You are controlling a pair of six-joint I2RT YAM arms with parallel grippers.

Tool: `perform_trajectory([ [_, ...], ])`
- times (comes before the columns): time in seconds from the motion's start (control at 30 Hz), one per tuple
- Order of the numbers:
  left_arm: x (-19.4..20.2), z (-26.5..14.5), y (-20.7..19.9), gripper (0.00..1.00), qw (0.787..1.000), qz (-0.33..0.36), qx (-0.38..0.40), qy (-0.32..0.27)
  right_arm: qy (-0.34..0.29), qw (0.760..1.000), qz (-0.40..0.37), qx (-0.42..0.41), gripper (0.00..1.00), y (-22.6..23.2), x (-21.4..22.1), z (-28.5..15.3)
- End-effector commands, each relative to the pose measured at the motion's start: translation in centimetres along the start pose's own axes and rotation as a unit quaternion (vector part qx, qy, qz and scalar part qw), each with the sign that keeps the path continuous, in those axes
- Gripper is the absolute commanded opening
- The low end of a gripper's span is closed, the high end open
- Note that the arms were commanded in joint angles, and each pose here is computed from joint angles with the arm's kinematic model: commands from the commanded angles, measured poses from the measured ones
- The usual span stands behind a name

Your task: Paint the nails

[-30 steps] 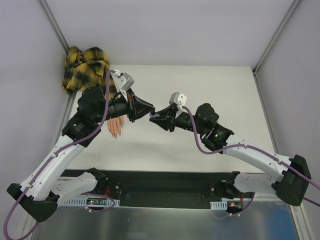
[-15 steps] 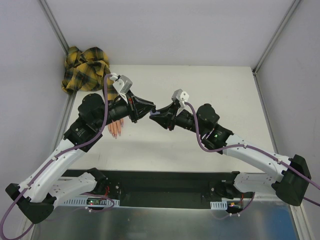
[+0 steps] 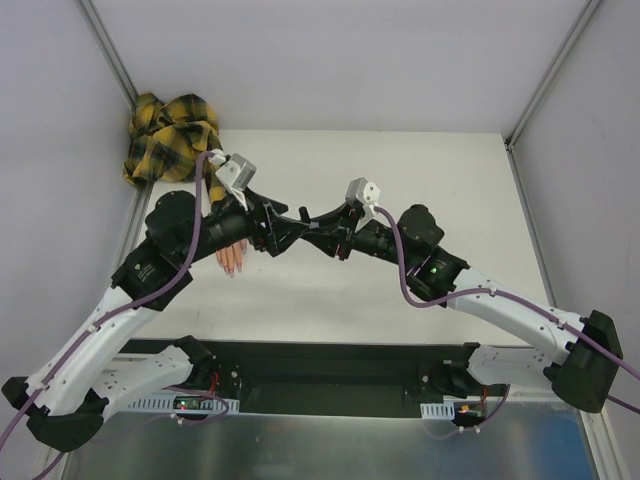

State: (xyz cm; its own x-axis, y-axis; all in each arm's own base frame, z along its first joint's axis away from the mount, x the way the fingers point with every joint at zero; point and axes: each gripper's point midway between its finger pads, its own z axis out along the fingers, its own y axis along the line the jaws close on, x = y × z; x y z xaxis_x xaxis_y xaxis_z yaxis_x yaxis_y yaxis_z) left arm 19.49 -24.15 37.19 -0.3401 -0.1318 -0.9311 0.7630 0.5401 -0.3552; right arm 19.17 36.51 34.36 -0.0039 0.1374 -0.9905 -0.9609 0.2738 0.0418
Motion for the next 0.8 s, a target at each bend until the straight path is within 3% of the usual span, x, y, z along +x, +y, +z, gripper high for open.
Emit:
perform_trajectory([
  [0.0,-4.4,-3.4,-2.0,0.75,0.998,-0.011,-0.007,-0.056,-0.069,0.996,-0.048,-0.038,0.0,1.5,-5.4,-0.2],
  [0.17,-5.0,-3.9,-2.2,0.8,0.995,-0.079,-0.03,-0.05,-0.062,0.997,-0.035,-0.005,0.0,0.3,-5.1,0.0],
  [0.37,-3.3,-2.5,0.9,0.72,0.982,-0.147,-0.114,-0.032,-0.052,0.998,0.002,0.045,0.0,-1.3,-5.2,0.3],
  [0.53,-3.9,-1.8,2.0,0.65,0.979,-0.115,-0.158,-0.057,-0.031,0.997,0.014,0.067,0.0,-2.1,-4.5,0.8],
  [0.77,-5.1,0.1,1.1,0.59,0.984,-0.061,-0.15,-0.072,-0.02,0.996,0.014,0.082,0.0,-2.5,-4.2,0.9],
])
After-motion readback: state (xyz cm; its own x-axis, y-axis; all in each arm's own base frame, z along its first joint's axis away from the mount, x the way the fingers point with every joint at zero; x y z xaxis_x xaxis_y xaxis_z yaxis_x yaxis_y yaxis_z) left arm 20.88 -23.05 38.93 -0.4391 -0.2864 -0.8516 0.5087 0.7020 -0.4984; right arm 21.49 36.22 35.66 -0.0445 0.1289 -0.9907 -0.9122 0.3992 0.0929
